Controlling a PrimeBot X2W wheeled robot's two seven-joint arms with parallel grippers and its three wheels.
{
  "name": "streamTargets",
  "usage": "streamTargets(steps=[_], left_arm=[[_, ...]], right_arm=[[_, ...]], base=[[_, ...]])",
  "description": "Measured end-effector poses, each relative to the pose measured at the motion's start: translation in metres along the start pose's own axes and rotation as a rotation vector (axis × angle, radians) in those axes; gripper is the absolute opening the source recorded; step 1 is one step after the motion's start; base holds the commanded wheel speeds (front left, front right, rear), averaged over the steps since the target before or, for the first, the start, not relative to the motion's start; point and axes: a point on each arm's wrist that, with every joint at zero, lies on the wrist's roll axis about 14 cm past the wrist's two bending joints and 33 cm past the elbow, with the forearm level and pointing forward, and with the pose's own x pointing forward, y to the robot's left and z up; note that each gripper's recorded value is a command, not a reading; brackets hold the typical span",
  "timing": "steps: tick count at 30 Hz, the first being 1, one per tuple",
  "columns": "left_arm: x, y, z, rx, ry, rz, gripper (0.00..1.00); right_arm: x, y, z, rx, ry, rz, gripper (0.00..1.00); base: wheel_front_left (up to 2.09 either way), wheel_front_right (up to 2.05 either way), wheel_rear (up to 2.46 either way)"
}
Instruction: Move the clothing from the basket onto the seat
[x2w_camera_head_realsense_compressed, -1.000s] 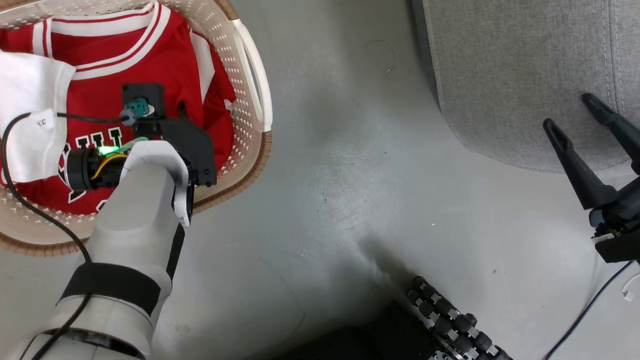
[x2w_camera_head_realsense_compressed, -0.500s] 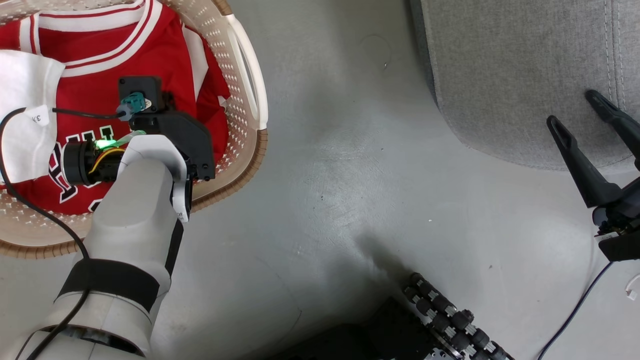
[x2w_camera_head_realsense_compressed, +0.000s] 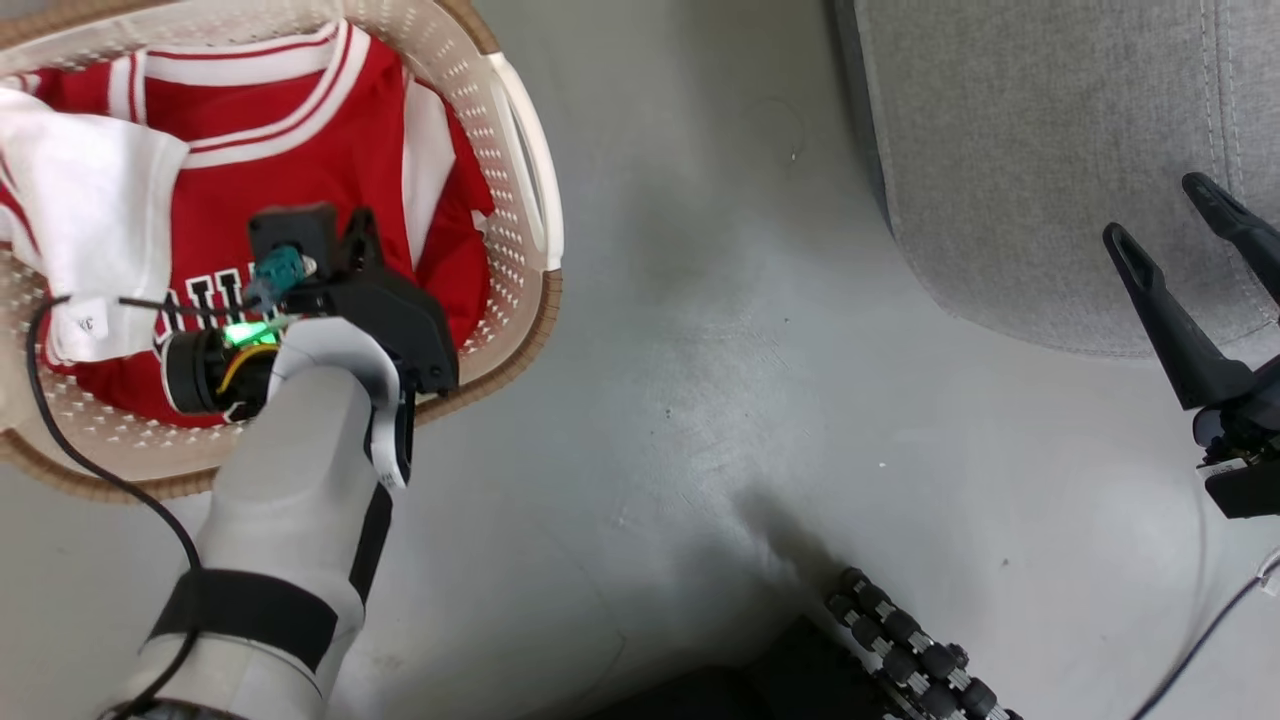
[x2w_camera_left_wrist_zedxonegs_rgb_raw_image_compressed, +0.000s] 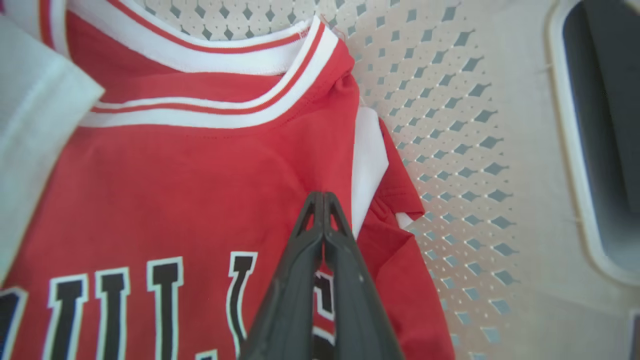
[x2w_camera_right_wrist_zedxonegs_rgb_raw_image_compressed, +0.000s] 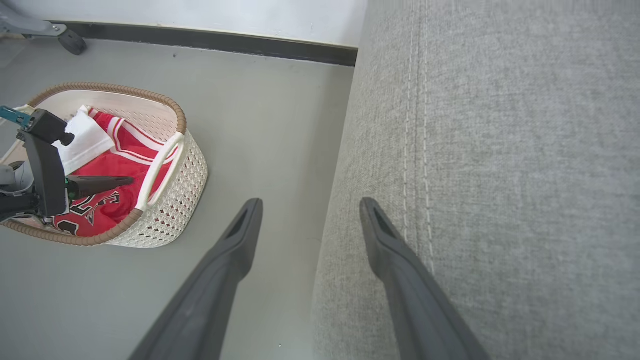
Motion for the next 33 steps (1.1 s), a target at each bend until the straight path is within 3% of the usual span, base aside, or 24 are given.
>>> streamTargets(steps=[20,33], left_arm=[[-0.096,-0.018,0.043,-0.211,-0.196,-0.052,0.00],[-0.184,-0.014,0.121,-0.210,-0.495,-0.066,0.00]], right_arm=[[-0.020,0.027,0.046,0.085,-0.169,0.051,1.00],[-0.024,0.069,0.095,0.068,-0.333,0.168,1.00]], base=[[0.00,0.00,0.00],[0.00,0.00,0.00]])
